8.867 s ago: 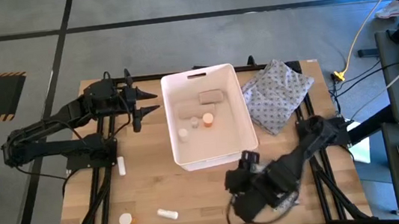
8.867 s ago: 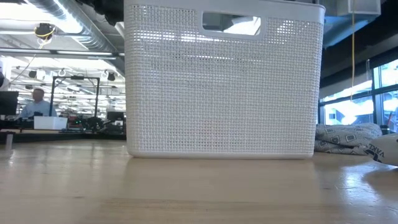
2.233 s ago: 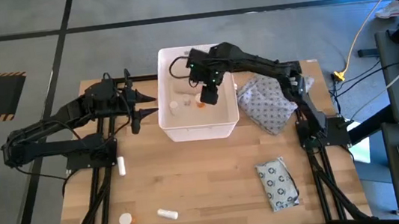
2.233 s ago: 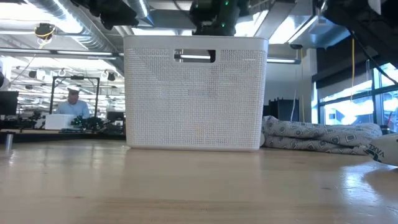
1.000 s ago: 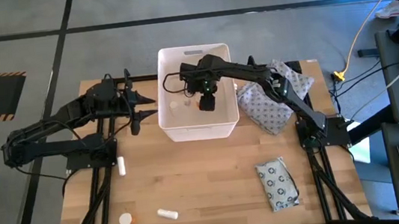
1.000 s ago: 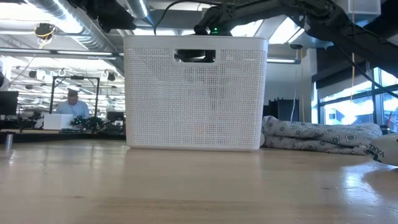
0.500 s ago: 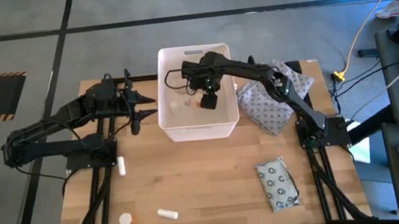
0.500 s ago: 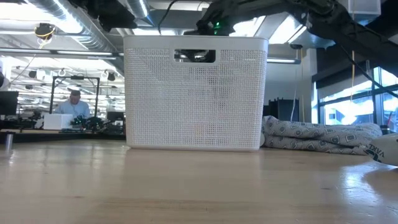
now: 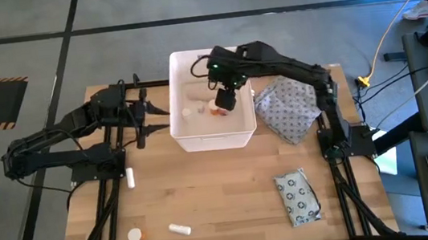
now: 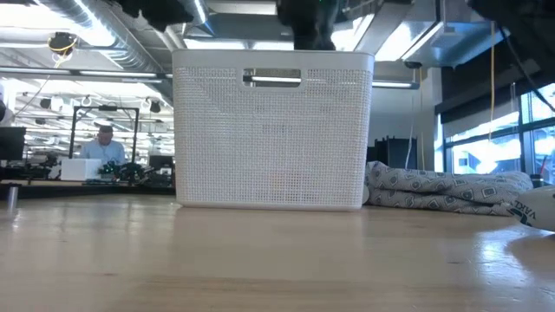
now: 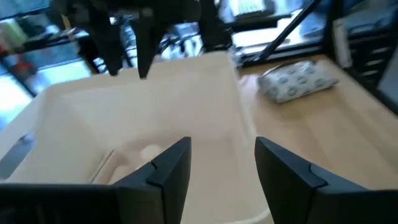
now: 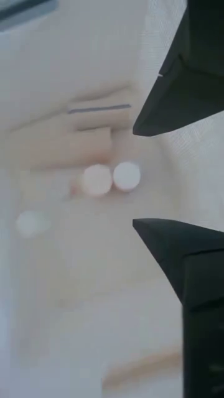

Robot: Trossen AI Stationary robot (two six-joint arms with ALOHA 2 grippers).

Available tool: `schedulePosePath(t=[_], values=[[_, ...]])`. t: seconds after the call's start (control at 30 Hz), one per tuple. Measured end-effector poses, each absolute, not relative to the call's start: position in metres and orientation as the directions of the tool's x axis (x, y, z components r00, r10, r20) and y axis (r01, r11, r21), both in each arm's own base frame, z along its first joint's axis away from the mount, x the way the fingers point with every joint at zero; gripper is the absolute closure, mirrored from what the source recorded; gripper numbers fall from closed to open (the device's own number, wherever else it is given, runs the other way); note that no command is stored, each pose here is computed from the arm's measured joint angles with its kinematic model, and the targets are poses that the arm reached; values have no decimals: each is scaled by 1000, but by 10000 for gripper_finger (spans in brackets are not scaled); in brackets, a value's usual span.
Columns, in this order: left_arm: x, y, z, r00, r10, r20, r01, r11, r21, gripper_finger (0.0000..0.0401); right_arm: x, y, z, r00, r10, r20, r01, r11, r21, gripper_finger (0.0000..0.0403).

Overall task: Pick & place medical supplies in basket/bin
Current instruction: Put the orange pill bottle into the white bin

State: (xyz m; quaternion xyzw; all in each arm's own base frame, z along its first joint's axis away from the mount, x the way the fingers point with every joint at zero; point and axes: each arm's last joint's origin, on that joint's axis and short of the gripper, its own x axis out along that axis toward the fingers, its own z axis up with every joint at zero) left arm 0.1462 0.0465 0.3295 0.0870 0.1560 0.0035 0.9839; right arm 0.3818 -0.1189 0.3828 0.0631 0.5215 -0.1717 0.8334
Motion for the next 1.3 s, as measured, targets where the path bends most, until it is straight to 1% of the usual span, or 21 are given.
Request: schedulePosePath(t=[0.1,0.23,0.37,0.47,0.6,0.7,0.8,0.93,1.0,1.07,1.13,1.3], values=[[146,45,329,953,-34,-302,87,983,162,229,371,-94,405,460,-211,-862,305,950,-70,173],[148,39,329,943,-159,-291,221,956,192,220,358,-59,420,502,-174,-847,245,968,-54,173],[152,33,330,936,-215,-278,276,940,201,207,338,-24,433,545,-127,-829,182,983,-30,173],[156,30,328,928,-235,-290,301,930,210,199,320,-1,437,575,-111,-810,166,986,-17,173],[160,24,326,913,-272,-302,341,918,203,196,294,22,426,629,-129,-767,181,983,-17,173],[162,18,325,899,-311,-309,388,892,231,198,272,34,411,682,-103,-724,157,988,8,173],[168,11,322,876,-356,-324,443,860,254,198,256,46,384,716,-51,-697,99,995,28,173],[178,1,316,839,-410,-357,506,829,237,200,236,64,343,784,94,-614,-63,995,73,173],[184,-4,312,821,-429,-376,530,817,227,200,227,72,321,818,171,-549,-141,985,96,173],[191,-9,309,811,-446,-379,549,804,229,200,219,76,301,852,218,-476,-199,976,90,173],[198,-14,305,807,-441,-393,551,802,231,200,209,76,284,882,244,-404,-232,970,80,173],[214,-25,295,827,-340,-448,466,859,210,201,189,69,243,910,254,-329,-227,967,117,173]])
